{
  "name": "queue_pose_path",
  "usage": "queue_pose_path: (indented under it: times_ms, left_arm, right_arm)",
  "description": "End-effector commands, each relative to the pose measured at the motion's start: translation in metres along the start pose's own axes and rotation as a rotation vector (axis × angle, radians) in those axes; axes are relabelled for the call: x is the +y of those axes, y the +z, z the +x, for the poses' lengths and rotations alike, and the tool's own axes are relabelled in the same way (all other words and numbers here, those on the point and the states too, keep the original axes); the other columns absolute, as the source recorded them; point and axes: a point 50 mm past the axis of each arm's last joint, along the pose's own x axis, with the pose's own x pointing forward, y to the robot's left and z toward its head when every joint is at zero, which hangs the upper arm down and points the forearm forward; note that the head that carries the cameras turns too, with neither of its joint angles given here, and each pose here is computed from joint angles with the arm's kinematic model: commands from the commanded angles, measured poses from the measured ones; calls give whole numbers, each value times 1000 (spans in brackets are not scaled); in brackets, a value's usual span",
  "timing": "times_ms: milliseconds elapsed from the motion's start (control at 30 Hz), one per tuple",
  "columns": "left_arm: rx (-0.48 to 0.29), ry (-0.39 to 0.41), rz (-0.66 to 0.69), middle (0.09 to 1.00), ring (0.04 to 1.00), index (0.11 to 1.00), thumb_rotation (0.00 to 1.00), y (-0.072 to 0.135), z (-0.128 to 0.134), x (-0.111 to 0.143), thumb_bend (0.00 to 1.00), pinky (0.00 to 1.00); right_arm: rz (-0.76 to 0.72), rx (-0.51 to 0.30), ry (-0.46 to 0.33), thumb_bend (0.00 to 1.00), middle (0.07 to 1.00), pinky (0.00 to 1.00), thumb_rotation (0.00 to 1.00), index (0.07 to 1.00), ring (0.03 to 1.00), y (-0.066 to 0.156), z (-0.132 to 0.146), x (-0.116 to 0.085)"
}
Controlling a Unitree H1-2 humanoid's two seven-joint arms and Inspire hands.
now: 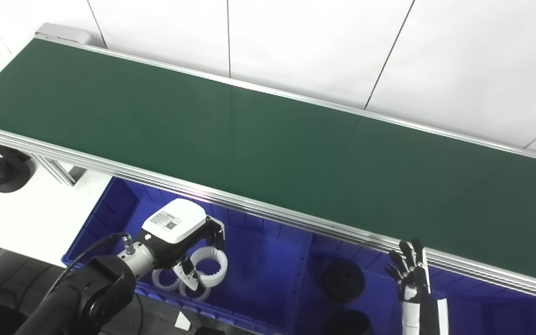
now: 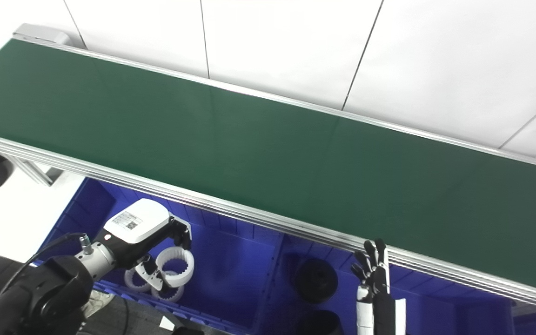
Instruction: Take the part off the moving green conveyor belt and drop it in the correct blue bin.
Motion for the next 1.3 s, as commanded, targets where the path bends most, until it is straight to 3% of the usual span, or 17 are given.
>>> queue_pose_path:
  times_ms: [0,100,167,200,300,333,467,767,900,1067,1133,1233,1267]
  left_arm:
    - [-26,68,28,531,563,489,60,-1,2,12,523,639]
    - [-22,60,20,540,576,490,63,-2,2,12,523,644]
    - [-16,11,28,575,604,493,70,-2,3,13,522,661]
    - [3,-56,55,712,723,674,304,-1,3,14,860,738]
    - [48,-189,122,847,840,802,432,2,1,16,972,822]
    - [52,-201,128,903,882,848,456,3,1,16,990,855]
    - [52,-197,127,948,921,897,498,4,0,16,1000,896]
    - [44,-165,95,924,909,876,469,5,0,19,1000,879]
    - [-4,-61,35,886,892,852,473,11,-4,25,1000,877]
    - [-71,71,-128,869,877,842,477,21,-13,41,1000,886]
    - [-131,127,-303,871,882,848,516,31,-22,57,1000,900]
    - [-254,149,-658,900,921,874,540,47,-39,81,1000,954]
    - [-297,147,-741,924,941,889,520,51,-43,86,991,915]
  right_arm:
    - [7,-26,-5,822,955,855,1000,1000,912,9,0,2]
    - [10,-29,-6,818,953,855,1000,1000,911,10,0,2]
    - [7,-30,-4,815,955,856,1000,1000,912,10,-1,2]
    - [7,-30,-3,813,955,856,1000,1000,911,10,-1,2]
    - [14,-29,-4,811,956,860,1000,1000,913,11,-1,2]
    - [15,-29,-4,811,955,860,1000,1000,912,11,-1,2]
    - [8,-32,-2,813,952,860,1000,1000,909,10,-1,1]
    - [-8,-28,0,817,952,848,1000,1000,907,9,-3,1]
    - [-15,-31,0,814,952,842,1000,1000,906,9,-4,2]
    - [-25,-31,6,802,950,824,1000,1000,900,8,-5,11]
    - [-14,-32,1,796,944,806,1000,1000,891,8,-4,18]
    - [7,-29,-5,772,940,800,1000,1000,887,5,-3,33]
    - [13,-28,-6,755,939,815,1000,997,891,5,-3,37]
